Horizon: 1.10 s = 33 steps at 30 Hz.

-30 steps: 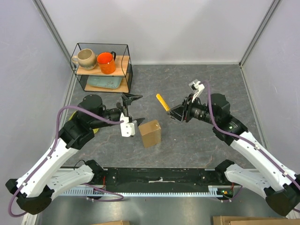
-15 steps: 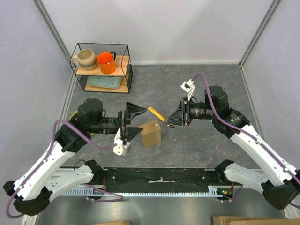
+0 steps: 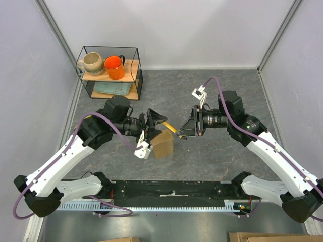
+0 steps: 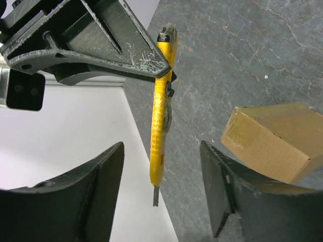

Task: Unpack the express box
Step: Cut the express box at the center of the board.

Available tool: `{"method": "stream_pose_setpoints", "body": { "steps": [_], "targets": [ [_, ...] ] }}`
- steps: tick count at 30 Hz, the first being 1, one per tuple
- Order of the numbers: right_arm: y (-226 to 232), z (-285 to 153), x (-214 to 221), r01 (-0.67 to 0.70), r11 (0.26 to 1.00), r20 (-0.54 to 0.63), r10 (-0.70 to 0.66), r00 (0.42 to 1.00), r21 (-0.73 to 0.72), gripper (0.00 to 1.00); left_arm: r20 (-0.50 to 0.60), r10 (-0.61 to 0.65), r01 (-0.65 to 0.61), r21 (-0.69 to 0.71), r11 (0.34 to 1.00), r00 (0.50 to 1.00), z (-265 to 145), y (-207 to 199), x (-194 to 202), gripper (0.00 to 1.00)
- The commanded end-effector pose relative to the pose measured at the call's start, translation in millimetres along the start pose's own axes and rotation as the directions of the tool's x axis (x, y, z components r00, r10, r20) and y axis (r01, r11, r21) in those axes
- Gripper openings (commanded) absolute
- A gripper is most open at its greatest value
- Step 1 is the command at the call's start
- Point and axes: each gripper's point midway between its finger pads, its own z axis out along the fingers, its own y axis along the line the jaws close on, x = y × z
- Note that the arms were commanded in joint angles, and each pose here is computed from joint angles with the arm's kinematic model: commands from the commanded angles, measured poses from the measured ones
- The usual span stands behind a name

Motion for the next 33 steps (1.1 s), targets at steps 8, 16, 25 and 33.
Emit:
{"method": "stream_pose_setpoints", "body": {
  "steps": [8, 16, 25, 33],
  "targets": [
    [26, -7, -11, 0.056, 0.997, 0.023, -0.055, 0.998, -0.06, 0.0, -0.029, 0.065, -0.064, 0.011, 0.998, 0.997, 11, 18, -6, 0.18],
    [29, -5, -6, 0.065, 0.995, 0.014, -0.064, 0.998, -0.074, 0.0, -0.05, 0.069, -0.068, 0.022, 0.997, 0.996, 13, 16, -3, 0.32],
    [34, -7, -4, 0.079, 0.994, 0.019, -0.078, 0.997, -0.075, 0.0, -0.095, 0.071, -0.068, 0.039, 0.997, 0.993, 11, 14, 5, 0.1],
    [54, -25, -27, 0.189, 0.981, 0.105, -0.184, 0.977, -0.032, 0.01, -0.121, -0.023, 0.027, 0.035, 0.999, 0.992, 6, 13, 6, 0.02]
  ]
}}
